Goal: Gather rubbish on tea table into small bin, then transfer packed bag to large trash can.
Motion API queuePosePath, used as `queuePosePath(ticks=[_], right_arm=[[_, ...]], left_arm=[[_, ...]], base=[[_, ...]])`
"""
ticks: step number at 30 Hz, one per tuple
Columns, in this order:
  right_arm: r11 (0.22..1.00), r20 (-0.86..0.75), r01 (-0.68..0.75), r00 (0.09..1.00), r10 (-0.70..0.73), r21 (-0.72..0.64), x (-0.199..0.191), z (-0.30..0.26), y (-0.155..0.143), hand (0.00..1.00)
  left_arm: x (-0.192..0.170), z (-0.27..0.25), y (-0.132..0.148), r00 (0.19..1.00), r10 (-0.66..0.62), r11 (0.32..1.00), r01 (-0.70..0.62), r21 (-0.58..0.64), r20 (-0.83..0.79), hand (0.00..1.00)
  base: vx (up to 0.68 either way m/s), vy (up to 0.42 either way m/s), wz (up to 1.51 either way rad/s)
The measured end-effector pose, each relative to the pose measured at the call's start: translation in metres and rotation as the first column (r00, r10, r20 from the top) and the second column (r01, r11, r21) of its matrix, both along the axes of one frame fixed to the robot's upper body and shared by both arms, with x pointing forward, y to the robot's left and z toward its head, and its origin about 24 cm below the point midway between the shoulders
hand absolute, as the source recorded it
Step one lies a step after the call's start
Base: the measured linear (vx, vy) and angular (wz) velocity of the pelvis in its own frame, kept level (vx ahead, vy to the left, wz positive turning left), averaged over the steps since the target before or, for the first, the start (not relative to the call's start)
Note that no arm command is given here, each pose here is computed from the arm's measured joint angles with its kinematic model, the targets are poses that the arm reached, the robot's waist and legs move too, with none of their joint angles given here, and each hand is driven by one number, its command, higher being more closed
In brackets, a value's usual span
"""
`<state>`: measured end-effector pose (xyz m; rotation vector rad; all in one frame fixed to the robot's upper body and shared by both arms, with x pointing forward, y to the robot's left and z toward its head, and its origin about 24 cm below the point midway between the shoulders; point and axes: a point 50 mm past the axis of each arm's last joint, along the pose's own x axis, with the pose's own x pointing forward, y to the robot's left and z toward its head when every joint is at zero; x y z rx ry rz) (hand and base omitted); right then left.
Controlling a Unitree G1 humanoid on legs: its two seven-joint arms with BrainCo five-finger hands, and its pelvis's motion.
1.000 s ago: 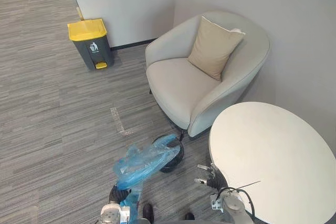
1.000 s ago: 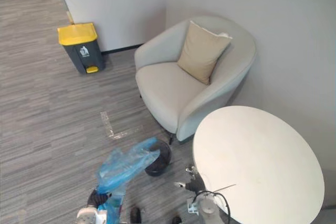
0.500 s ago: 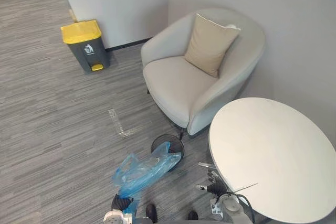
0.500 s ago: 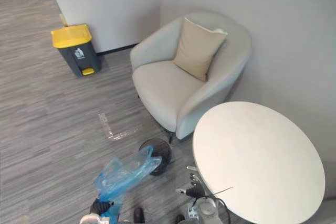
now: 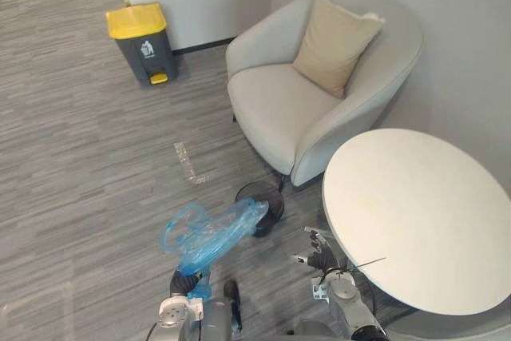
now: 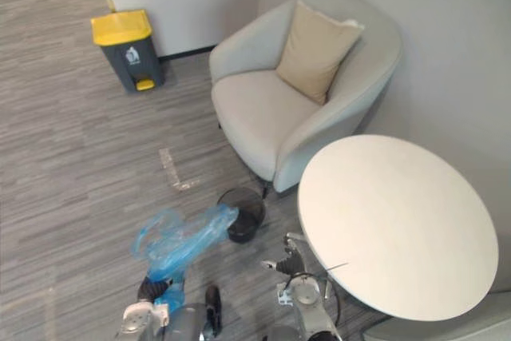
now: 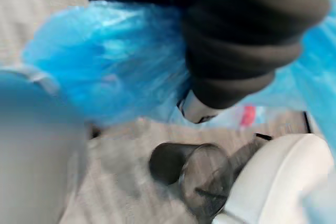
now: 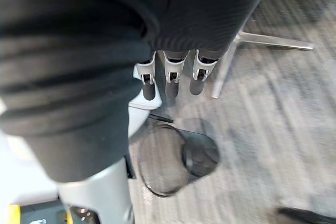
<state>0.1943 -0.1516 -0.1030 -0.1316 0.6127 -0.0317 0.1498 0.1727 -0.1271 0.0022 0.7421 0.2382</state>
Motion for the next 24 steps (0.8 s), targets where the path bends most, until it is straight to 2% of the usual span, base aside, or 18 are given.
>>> queuePosePath(ticks=[8,9,12,18,24], right_arm=[[0.994,0.009,0.108,0.994,-0.108,-0.014,0.000,0.001,-0.017,0.00],[0.992,-0.011,0.129,0.992,-0.129,-0.018,-0.005,-0.002,-0.023,0.00],[0.989,-0.045,0.146,0.988,-0.146,0.004,-0.008,-0.008,-0.018,0.00],[0.990,-0.118,0.138,0.983,-0.137,-0.002,-0.013,-0.019,-0.017,0.00],[0.991,-0.126,0.131,0.983,-0.134,-0.026,-0.012,-0.019,-0.023,0.00]], left_arm=[[0.011,0.005,-0.009,0.998,-0.050,0.999,0.050,-0.003,0.034,1.00],[0.018,0.005,-0.007,0.994,-0.103,0.994,0.102,0.028,0.023,1.00],[0.016,0.003,0.004,0.988,-0.153,0.985,0.153,0.081,-0.012,1.00],[-0.006,-0.008,0.016,0.986,-0.137,0.984,0.146,0.100,-0.097,1.00],[-0.018,-0.011,0.024,0.988,-0.089,0.990,0.102,0.098,-0.124,1.00]], base=[[-0.18,0.010,0.75],[-0.13,0.313,1.25],[-0.07,0.218,0.51],[-0.05,0.090,0.02],[0.02,0.087,0.13]])
